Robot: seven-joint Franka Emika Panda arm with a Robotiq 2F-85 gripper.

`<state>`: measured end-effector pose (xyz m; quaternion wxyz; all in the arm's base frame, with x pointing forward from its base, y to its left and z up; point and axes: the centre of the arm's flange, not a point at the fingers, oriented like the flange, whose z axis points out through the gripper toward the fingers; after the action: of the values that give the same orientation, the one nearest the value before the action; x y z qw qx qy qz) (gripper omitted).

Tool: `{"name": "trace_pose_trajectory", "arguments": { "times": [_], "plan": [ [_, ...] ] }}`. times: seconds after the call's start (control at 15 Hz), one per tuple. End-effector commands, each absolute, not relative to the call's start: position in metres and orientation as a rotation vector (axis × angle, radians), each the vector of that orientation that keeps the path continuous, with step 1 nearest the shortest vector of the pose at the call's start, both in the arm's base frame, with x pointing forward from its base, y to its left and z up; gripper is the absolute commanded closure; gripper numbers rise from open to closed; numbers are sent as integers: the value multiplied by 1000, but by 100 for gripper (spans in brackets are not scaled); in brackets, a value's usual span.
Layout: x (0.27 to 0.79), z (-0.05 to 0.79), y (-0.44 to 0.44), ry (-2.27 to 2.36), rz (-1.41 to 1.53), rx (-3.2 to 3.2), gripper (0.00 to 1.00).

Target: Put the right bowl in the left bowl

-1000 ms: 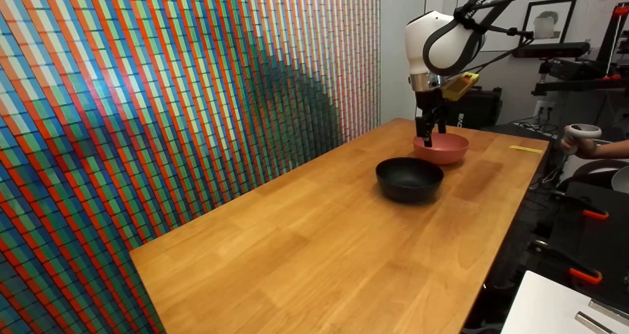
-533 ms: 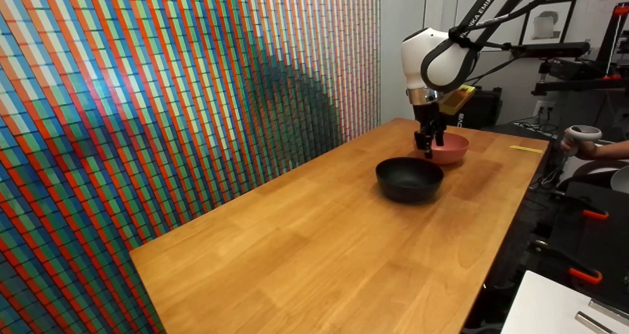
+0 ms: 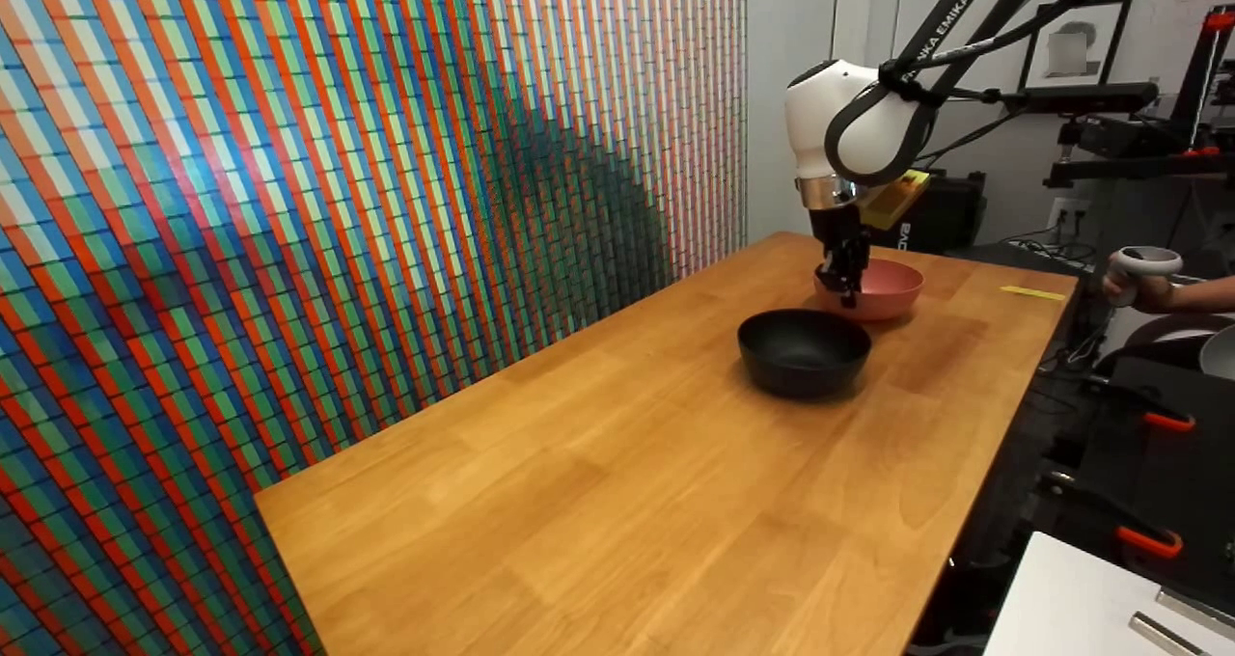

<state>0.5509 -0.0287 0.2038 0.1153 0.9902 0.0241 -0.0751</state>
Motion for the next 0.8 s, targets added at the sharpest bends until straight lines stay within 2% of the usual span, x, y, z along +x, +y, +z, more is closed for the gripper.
{"name": "trace_pose_trajectory", "arguments": {
  "times": [0.0,0.4,0.73],
  "plan": [
    [560,204,-32,61,-202,2878,100],
    [560,234,-22,107,-176,2929,99],
    [561,295,36,280,-45,3002,99]
  ]
}}
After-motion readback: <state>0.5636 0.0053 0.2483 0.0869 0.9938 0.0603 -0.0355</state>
